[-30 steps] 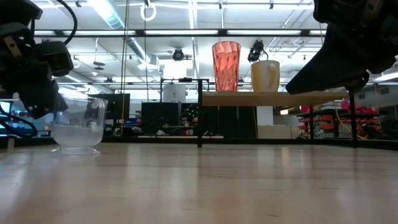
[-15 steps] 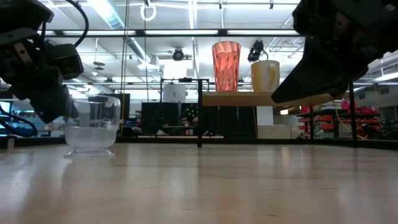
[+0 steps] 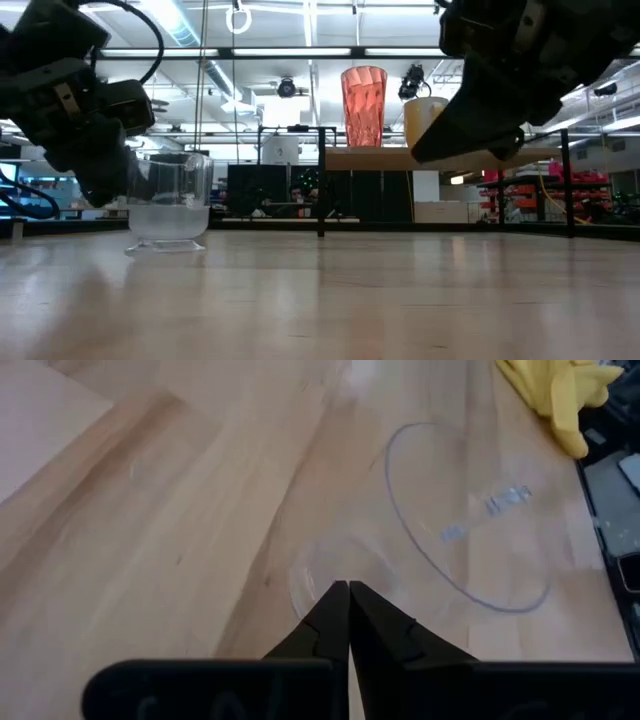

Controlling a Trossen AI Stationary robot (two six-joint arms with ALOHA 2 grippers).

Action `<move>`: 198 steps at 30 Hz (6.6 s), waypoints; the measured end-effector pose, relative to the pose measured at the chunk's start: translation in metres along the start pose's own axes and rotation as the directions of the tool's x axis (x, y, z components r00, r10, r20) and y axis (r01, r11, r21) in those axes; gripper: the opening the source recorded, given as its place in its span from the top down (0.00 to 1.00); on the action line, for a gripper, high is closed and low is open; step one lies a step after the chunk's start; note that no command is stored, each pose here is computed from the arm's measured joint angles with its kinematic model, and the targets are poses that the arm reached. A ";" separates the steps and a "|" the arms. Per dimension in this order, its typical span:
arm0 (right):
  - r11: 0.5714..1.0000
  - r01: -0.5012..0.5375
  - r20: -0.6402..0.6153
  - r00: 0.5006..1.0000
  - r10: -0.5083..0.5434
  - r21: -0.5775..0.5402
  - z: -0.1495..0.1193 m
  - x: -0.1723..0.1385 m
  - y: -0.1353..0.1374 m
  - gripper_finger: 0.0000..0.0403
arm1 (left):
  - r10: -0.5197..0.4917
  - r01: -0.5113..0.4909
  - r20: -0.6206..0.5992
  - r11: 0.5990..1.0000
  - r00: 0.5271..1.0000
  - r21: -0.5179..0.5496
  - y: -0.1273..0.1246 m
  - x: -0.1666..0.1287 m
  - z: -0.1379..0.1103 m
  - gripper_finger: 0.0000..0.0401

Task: Stack small to large cups/mugs on shelf
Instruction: Put the transparent mug on the shelf

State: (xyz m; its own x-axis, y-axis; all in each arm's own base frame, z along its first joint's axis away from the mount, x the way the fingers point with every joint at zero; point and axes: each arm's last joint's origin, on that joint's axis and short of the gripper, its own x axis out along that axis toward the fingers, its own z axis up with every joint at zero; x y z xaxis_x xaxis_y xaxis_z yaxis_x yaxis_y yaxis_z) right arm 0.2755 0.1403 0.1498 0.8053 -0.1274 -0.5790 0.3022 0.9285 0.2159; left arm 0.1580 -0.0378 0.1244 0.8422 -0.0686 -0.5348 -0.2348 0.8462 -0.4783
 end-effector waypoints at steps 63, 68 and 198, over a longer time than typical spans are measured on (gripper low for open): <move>0.940 -0.186 0.156 0.959 0.238 -0.287 0.033 0.121 0.030 0.85 | 0.021 -0.001 -0.174 0.994 0.985 0.110 -0.026 0.032 0.002 0.95; 0.937 -0.178 0.170 0.957 0.236 -0.301 0.039 0.122 0.031 0.85 | 0.038 -0.020 -0.159 0.993 0.987 0.114 -0.025 0.032 0.002 0.96; 0.938 -0.265 0.246 0.916 0.318 -0.225 0.045 0.173 0.015 0.83 | 0.070 -0.059 -0.094 0.991 0.993 0.120 -0.025 0.032 0.005 0.96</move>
State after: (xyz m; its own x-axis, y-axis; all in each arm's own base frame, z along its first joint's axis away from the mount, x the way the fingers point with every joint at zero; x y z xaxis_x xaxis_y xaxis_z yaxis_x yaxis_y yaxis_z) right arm 0.4426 0.1159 0.0880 0.9589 0.0925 -0.2682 -0.0447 0.9828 0.1791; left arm 0.1935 -0.0586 0.1229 0.7745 -0.0581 -0.6299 -0.2239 0.9061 -0.3589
